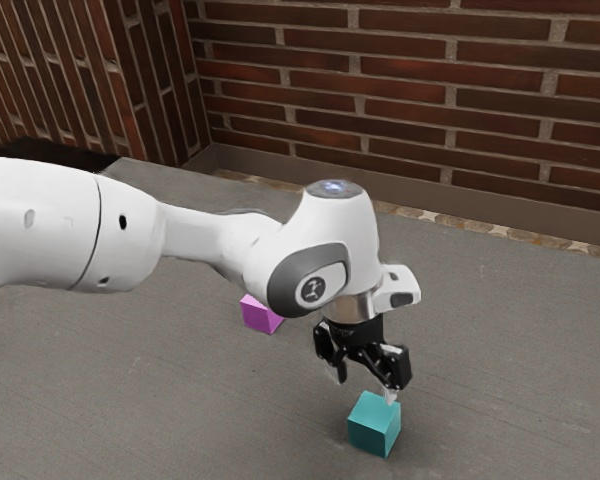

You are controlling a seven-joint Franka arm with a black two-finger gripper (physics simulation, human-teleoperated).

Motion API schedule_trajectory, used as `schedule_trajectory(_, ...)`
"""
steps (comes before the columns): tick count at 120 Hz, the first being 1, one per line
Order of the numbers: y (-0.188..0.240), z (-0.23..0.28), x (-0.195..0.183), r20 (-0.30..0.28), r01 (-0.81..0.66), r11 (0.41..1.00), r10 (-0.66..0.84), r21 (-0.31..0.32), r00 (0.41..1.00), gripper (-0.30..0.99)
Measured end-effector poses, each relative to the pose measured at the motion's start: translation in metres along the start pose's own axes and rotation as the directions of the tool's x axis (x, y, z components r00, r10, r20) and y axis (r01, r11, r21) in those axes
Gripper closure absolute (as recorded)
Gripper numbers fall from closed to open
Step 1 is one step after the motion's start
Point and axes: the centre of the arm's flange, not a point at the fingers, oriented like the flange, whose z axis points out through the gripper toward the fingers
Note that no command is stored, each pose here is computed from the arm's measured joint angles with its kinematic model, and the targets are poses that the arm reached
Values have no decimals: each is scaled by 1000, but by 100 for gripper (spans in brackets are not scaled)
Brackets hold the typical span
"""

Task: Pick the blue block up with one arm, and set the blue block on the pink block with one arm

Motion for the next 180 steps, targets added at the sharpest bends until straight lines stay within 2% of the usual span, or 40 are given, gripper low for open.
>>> schedule_trajectory(15, 10, 9, -7, -21, 11, 1000, -11, -4, 1000, 7)
schedule_trajectory(40, -2, 26, -1, 17, 53, 998, -53, 35, 998, 7)
schedule_trajectory(66, 1, 37, 5, 18, 22, 997, -23, 80, 1000, 7)
schedule_trajectory(101, 2, 51, 16, 16, 24, 996, -25, 90, 1000, 7)
schedule_trajectory(140, 1, 68, 10, 26, 11, 996, -14, 93, 1000, 8)
schedule_trajectory(167, 2, 74, 13, -3, -24, 995, 24, 97, 1000, 22)
schedule_trajectory(180, -1, 74, 14, -11, -22, 995, 23, 98, 1000, 25)
